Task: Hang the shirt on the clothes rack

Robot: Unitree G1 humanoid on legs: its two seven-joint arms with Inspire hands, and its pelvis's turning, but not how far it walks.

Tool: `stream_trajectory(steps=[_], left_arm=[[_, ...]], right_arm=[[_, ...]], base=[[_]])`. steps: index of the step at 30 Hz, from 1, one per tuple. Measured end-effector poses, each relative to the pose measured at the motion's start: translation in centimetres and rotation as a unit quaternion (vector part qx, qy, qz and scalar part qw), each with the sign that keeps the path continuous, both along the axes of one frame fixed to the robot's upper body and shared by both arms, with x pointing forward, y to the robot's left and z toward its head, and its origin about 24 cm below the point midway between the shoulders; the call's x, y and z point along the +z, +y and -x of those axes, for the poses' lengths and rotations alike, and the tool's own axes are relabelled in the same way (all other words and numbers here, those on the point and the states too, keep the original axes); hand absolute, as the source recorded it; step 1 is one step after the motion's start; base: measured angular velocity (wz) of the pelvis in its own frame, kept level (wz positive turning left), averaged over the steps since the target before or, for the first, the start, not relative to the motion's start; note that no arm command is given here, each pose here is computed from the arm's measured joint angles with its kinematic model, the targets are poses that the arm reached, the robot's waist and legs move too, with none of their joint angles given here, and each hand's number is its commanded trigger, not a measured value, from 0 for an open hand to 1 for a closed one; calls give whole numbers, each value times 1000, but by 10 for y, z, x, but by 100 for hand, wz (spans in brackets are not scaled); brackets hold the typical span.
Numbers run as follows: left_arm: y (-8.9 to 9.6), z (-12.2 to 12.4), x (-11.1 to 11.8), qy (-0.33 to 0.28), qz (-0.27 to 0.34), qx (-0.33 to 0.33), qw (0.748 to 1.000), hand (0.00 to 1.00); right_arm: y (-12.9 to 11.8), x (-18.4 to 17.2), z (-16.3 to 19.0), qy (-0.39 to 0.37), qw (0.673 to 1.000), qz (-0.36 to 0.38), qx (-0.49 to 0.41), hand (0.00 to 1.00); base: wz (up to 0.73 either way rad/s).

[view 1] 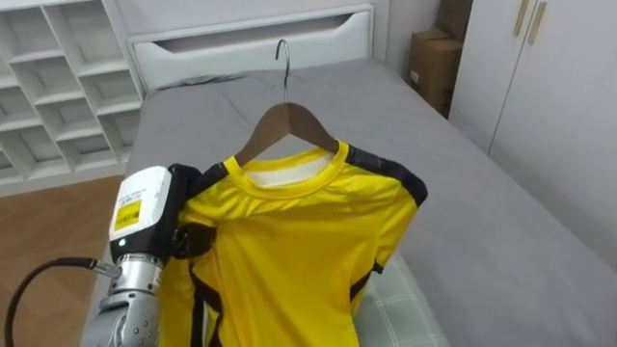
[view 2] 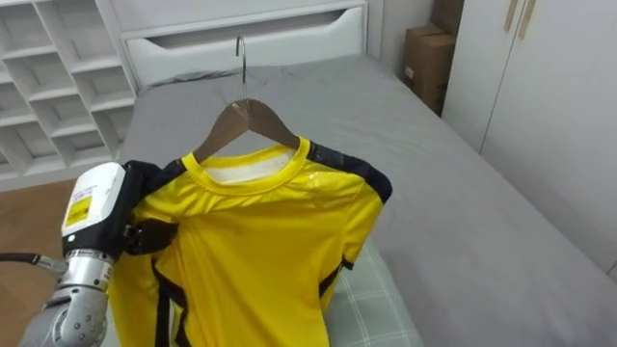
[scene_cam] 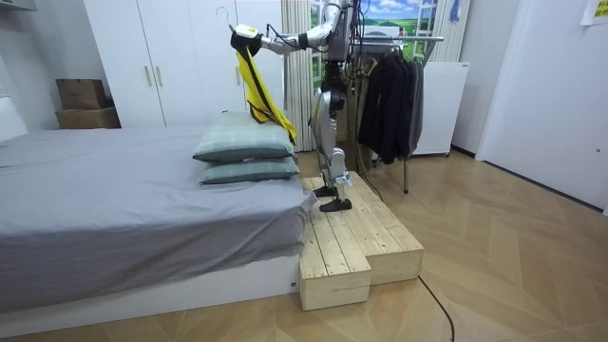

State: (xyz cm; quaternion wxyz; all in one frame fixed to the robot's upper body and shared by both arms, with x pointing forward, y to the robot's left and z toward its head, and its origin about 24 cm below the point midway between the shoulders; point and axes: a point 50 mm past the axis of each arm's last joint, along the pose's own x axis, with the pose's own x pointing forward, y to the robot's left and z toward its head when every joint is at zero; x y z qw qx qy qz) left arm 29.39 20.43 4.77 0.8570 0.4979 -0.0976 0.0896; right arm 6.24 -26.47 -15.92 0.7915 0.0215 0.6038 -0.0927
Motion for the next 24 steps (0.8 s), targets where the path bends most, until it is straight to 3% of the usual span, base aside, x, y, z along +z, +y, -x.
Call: stream_trajectory(steps=[11, 19, 24], left_arm=[[2, 0, 15, -31, -34, -20, 999, 100], [0, 0, 23, -50, -39, -36, 997, 100], [2, 1, 24, -52, -43, -36, 997, 100]], right_arm=[[-6, 2, -7, 17, 996, 66, 63, 0], [-17, 21, -61, -68, 975, 156, 145, 0], [-13, 51, -115, -167, 928, 230, 240, 0]], base=[[0], [0], [-1]])
